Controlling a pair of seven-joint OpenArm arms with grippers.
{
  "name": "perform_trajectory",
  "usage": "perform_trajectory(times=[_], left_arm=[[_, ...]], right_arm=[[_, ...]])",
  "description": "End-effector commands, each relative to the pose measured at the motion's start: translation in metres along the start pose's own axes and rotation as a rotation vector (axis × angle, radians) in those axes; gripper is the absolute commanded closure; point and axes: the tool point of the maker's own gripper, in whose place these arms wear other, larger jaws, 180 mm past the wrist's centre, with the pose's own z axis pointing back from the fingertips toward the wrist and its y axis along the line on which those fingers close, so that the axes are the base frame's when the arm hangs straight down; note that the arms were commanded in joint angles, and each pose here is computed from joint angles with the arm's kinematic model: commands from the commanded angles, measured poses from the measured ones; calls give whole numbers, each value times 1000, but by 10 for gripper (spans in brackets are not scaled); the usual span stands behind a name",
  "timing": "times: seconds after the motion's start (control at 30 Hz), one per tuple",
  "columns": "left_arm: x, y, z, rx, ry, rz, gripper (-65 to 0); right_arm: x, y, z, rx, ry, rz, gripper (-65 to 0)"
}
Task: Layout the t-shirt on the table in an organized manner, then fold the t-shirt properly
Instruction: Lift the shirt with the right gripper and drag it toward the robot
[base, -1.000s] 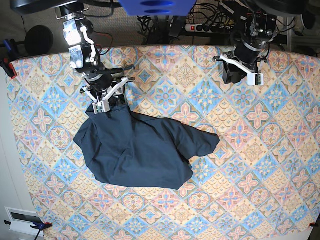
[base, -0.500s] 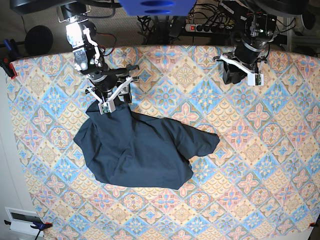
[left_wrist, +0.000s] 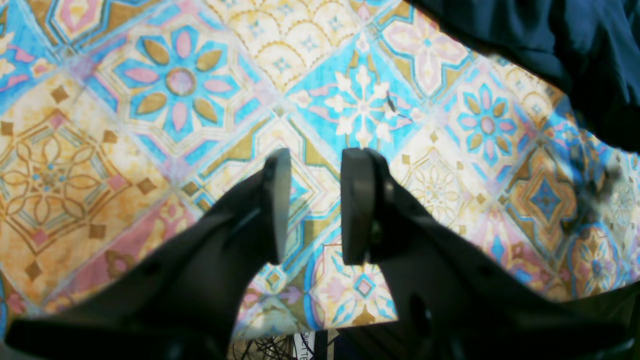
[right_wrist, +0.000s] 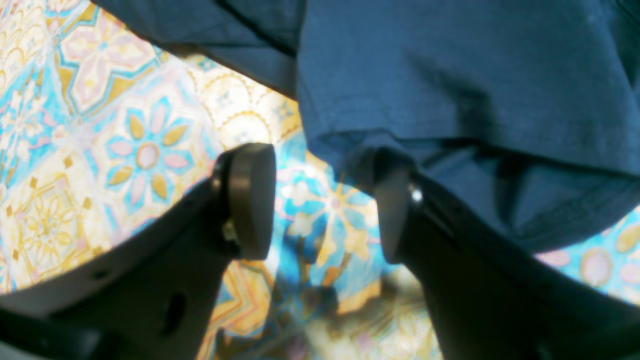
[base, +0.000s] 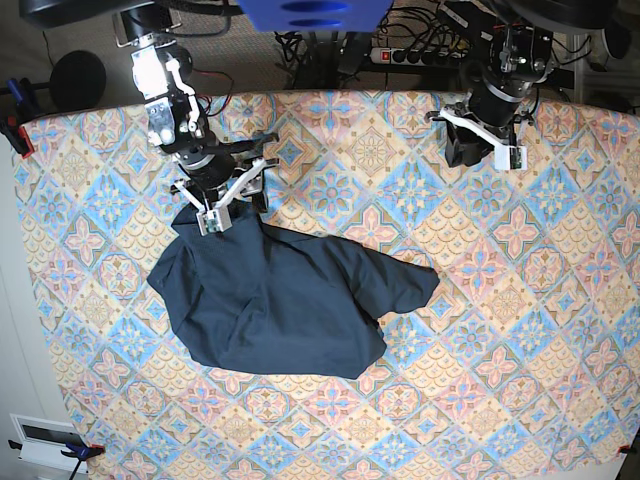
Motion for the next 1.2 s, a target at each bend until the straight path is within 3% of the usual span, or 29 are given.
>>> perform_trajectory(times=[0.0,0.53,0.63,0.77,0.9,0.97,1.07,1.17], left_arm=[[8,-3,3,-11,-30,-8,-169],[8,-2,2,-10,-29,-8,-169],[8,-3,2,-11,-31,-8,-169],[11,-2,1,-8,-38,-12,-169],[27,-2,-4,-11,-77,-26,-169],[32,-2,-6,-13,-89,-28,-169],[46,4,-7,4,-125,-35,-169],[62,5,-12,0,-158,-61,-169]], right_arm=[[31,-2,-1,3,-88,14,-314],[5,-16,-14,-28,-11,-8,-304],[5,-17,-14,-28,-14,-8,-226],[18,-16,-11,-26,-58,-4,0],[71,-7,14,-11,-239,15,0],[74,-6,33,-18,-277,8,0],[64,-22,59,-76,-282,-18,0],[18,-50,82,-169,-189,-59,0]])
